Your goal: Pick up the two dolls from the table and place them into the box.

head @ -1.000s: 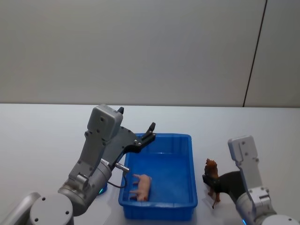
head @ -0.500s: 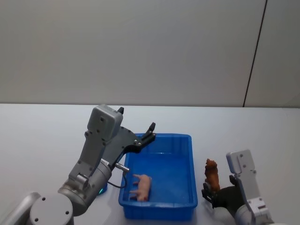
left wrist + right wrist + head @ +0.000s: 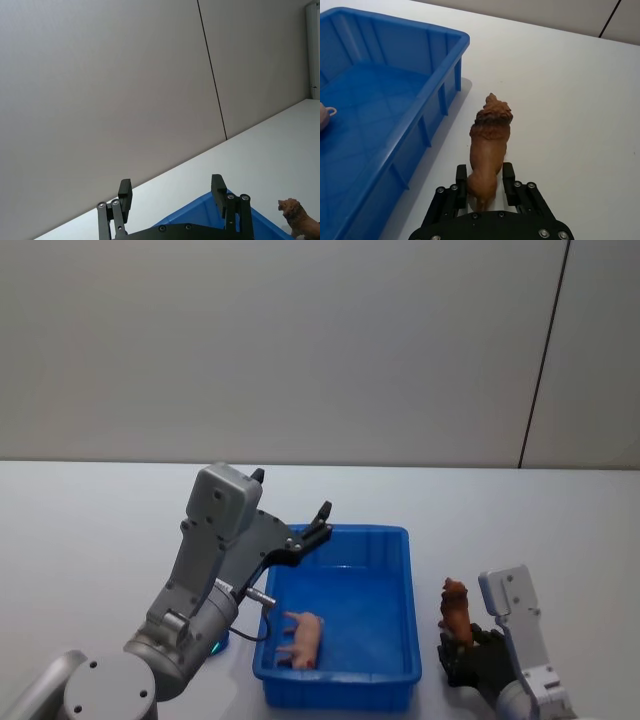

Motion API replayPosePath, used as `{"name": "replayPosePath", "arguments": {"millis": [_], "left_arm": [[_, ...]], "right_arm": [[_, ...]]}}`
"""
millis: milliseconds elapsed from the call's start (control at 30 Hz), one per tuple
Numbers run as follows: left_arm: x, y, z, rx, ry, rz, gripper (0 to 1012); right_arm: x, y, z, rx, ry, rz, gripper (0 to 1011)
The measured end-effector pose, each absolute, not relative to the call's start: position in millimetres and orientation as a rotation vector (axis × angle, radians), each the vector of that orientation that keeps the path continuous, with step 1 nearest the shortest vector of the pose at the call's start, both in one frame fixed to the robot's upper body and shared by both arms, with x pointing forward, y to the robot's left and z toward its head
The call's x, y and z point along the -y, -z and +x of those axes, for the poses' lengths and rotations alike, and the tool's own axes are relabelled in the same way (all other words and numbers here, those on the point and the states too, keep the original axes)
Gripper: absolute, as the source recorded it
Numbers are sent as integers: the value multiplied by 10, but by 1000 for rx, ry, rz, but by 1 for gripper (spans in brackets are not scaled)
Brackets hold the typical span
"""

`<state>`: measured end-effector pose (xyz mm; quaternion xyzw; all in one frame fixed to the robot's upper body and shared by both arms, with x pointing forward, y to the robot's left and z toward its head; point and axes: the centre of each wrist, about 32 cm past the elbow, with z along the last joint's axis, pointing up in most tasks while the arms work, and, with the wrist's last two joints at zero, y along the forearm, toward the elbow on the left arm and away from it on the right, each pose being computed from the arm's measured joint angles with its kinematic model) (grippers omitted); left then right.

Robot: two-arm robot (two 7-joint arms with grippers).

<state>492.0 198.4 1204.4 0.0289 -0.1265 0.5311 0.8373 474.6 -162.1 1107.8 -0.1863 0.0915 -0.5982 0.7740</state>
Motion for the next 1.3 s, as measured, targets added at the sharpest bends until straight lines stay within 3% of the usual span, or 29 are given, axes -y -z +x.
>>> {"name": "replayPosePath", "arguments": {"millis": [200,767,1300], "left_arm": [[-1984,-12044,4920,268,-1124,61,1001],[-1984,-12044,4920,268,-1124,61,1001],[-1984,-12044,4920,268,-1124,61,1001]], "right_arm": [[1610,-11095,4760,-167,1290,-379,283],[1540,-11386,4816,-56,1276,-263,283],[1294,-11554,5007,-43,1137,-215,313]]}}
